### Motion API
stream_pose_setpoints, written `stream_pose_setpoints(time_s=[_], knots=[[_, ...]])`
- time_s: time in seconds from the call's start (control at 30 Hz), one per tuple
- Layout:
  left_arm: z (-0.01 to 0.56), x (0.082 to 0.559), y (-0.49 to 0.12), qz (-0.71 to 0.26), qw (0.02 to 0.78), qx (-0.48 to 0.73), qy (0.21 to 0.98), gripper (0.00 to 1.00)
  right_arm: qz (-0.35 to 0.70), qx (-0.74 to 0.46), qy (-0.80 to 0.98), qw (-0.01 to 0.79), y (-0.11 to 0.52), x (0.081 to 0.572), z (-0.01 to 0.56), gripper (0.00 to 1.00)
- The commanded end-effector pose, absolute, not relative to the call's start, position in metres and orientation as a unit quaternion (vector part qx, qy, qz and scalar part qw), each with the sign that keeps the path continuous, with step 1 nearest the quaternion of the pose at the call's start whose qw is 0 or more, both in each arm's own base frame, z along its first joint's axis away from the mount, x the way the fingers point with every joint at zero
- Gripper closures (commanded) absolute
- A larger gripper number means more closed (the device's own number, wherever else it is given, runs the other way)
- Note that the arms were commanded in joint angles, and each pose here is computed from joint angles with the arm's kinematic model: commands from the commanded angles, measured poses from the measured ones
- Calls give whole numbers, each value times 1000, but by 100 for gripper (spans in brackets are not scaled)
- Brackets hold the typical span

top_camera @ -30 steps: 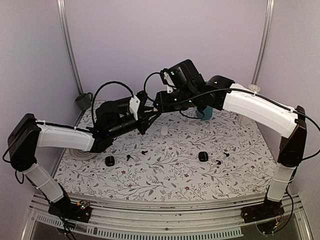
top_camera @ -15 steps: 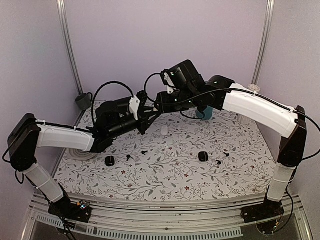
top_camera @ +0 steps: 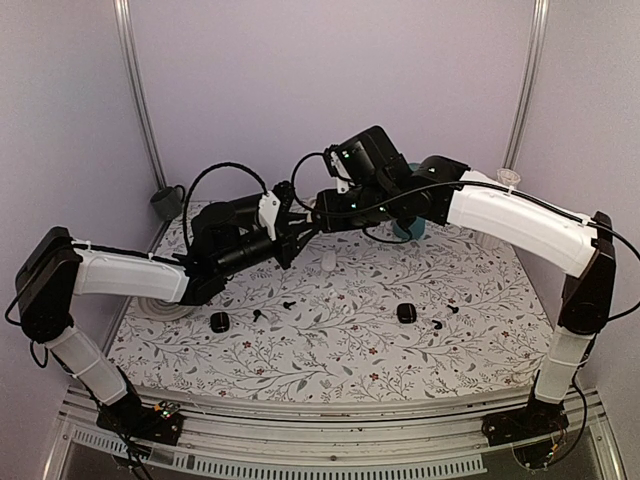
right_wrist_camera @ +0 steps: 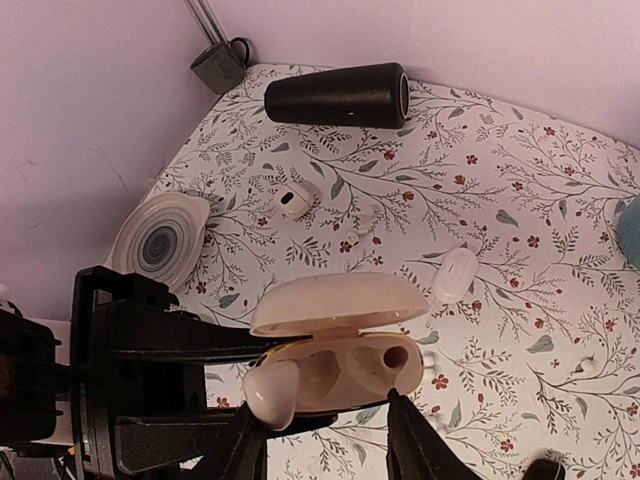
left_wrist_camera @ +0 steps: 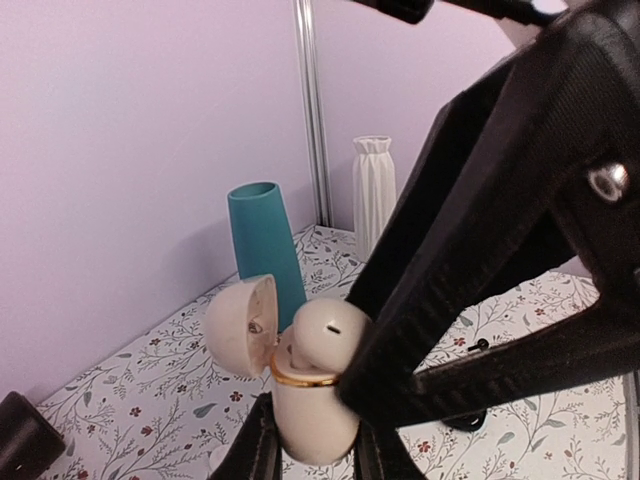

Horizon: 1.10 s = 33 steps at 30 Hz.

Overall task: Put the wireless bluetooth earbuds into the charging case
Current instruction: Adjust the left earbud in the left side groove of the charging case.

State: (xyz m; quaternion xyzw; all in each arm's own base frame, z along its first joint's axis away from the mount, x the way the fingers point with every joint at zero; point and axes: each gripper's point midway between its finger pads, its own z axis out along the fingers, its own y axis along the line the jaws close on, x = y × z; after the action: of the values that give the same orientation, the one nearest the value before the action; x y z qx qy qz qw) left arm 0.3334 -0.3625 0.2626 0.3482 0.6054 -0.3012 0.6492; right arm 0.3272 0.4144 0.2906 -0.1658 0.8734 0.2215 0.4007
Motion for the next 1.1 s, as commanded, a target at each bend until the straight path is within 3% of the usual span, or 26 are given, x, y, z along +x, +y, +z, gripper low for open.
stream_pose_setpoints(time_s=[0.0,1.07], knots=[[286,331,-359,-310,670,341,582,100,219,-141,869,421,397,331,308,59],[288,326,-362,-319,670,353,570,100,240,-135,863,423,385,328,320,59]])
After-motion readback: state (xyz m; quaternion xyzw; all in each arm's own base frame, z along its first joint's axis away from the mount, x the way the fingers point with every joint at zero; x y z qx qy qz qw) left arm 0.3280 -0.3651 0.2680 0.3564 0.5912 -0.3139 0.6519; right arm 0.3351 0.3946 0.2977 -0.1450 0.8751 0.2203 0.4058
